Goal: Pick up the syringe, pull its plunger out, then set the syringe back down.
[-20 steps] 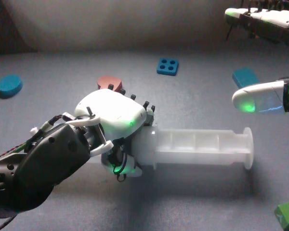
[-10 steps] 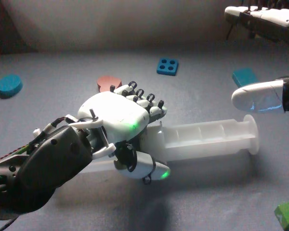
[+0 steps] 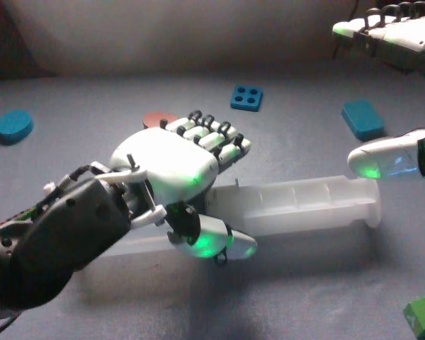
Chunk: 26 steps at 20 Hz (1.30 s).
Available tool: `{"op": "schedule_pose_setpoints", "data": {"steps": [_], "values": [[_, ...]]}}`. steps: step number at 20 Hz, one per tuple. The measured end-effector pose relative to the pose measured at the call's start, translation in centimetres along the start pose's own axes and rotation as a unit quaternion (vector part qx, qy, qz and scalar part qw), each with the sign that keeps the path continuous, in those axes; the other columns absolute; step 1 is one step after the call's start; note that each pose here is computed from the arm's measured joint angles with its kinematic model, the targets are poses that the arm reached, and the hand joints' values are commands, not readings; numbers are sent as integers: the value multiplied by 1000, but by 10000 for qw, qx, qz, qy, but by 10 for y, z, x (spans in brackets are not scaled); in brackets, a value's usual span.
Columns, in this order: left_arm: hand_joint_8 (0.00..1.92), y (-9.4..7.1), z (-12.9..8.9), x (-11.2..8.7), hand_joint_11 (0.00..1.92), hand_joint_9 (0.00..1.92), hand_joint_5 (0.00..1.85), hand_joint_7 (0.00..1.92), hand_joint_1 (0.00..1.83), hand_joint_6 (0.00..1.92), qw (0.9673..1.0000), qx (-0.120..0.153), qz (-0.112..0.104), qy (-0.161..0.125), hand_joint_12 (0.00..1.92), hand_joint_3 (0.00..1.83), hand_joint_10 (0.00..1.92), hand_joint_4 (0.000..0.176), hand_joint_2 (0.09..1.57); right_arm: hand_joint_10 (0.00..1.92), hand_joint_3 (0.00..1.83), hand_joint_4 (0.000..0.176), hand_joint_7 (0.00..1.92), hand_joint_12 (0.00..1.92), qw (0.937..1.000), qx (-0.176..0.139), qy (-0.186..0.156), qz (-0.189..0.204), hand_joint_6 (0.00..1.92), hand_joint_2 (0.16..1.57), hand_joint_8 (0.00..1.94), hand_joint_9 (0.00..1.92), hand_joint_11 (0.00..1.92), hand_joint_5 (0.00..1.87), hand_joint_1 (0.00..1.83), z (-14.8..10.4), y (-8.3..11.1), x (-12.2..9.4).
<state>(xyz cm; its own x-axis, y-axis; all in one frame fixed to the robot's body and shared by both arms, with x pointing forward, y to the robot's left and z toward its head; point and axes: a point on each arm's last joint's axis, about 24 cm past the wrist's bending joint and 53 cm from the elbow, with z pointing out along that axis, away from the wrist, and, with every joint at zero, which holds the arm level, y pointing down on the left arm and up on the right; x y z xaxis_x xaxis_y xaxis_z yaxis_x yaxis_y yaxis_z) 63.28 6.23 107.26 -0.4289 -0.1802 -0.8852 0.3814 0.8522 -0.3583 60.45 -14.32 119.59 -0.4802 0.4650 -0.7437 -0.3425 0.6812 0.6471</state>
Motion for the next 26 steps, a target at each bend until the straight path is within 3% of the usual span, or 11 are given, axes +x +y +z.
{"op": "schedule_pose_setpoints", "data": {"steps": [10, 14, 15, 16, 17, 18, 19, 23, 24, 25, 26], "values": [[0, -11, -14, -45, 0, 68, 65, 41, 240, 3, 9994, 163, 166, -266, 398, 3, 4, 0, 1006, 0, 0, 0, 0, 181, 9987, 89, 148, -484, 0, 901, 0, 0, 0, 0, 347, 0, -4, 7], [21, -22, -22, -64, 91, 369, 400, 393, 221, 25, 9986, 286, 189, -397, 792, 4, 32, 0, 1091, 45, 3, 0, 501, 876, 9983, 93, 218, -538, 24, 964, 25, 465, 165, 406, 326, 2, -3, 10], [357, -26, -25, -69, 596, 764, 881, 826, 318, 54, 9983, 334, 218, -425, 918, 0, 535, 0, 1211, 787, 1, 0, 889, 1357, 9989, 70, 218, -402, 207, 1047, 314, 785, 639, 802, 438, 3, -2, 11], [357, -29, -28, -71, 596, 764, 881, 826, 318, 54, 9981, 364, 253, -431, 918, 0, 535, 0, 1211, 787, 1, 0, 889, 1357, 9994, 67, 240, -260, 207, 1047, 314, 785, 639, 802, 438, 4, -1, 12], [952, -34, -30, -74, 755, 741, 912, 772, 422, 407, 9977, 410, 279, -452, 1252, 0, 1086, 0, 1215, 1450, 3, 0, 845, 1690, 9994, 92, 276, -170, 1040, 1083, 1092, 871, 867, 757, 484, 4, -1, 14], [1566, -38, -33, -77, 790, 715, 769, 670, 502, 1136, 9975, 447, 287, -476, 1679, 0, 1622, 0, 1223, 1827, 5, 0, 804, 1875, 9995, 111, 294, -102, 1678, 1111, 1634, 966, 1078, 657, 512, 4, -1, 14], [1907, -40, -36, -78, 1026, 969, 732, 805, 638, 1864, 9978, 414, 245, -466, 1911, 0, 1909, 0, 1225, 1917, 4, 0, 859, 1919, 9994, 137, 322, -48, 1911, 1134, 1929, 1109, 1367, 622, 635, 5, -2, 16], [1921, -54, -40, -87, 1394, 1358, 1155, 1257, 667, 1921, 9973, 419, 259, -537, 1921, 3, 1921, 0, 1254, 1921, 7, 0, 1254, 1921, 9986, 193, 468, -131, 1921, 1227, 1941, 1503, 1759, 859, 639, 5, -5, 23], [1921, -58, -41, -93, 1619, 1614, 1414, 1511, 586, 1921, 9967, 443, 299, -605, 1921, 2, 1921, 141, 1324, 1921, 18, 0, 1429, 1921, 9985, 195, 476, -165, 1921, 1379, 1941, 1610, 1800, 1087, 530, 5, -5, 24], [1921, -59, -41, -96, 1619, 1614, 1414, 1511, 586, 1921, 9963, 460, 336, -643, 1921, 2, 1921, 141, 1324, 1921, 18, 0, 1429, 1921, 9984, 193, 479, -231, 1921, 1379, 1941, 1610, 1800, 1087, 530, 5, -5, 24], [1921, -60, -41, -100, 1690, 1635, 1395, 1538, 541, 1921, 9960, 459, 344, -684, 1921, 15, 1921, 175, 1383, 1921, 0, 133, 1465, 1921, 9982, 191, 481, -307, 1921, 1486, 1941, 1625, 1797, 1242, 504, 5, -5, 24]]}}
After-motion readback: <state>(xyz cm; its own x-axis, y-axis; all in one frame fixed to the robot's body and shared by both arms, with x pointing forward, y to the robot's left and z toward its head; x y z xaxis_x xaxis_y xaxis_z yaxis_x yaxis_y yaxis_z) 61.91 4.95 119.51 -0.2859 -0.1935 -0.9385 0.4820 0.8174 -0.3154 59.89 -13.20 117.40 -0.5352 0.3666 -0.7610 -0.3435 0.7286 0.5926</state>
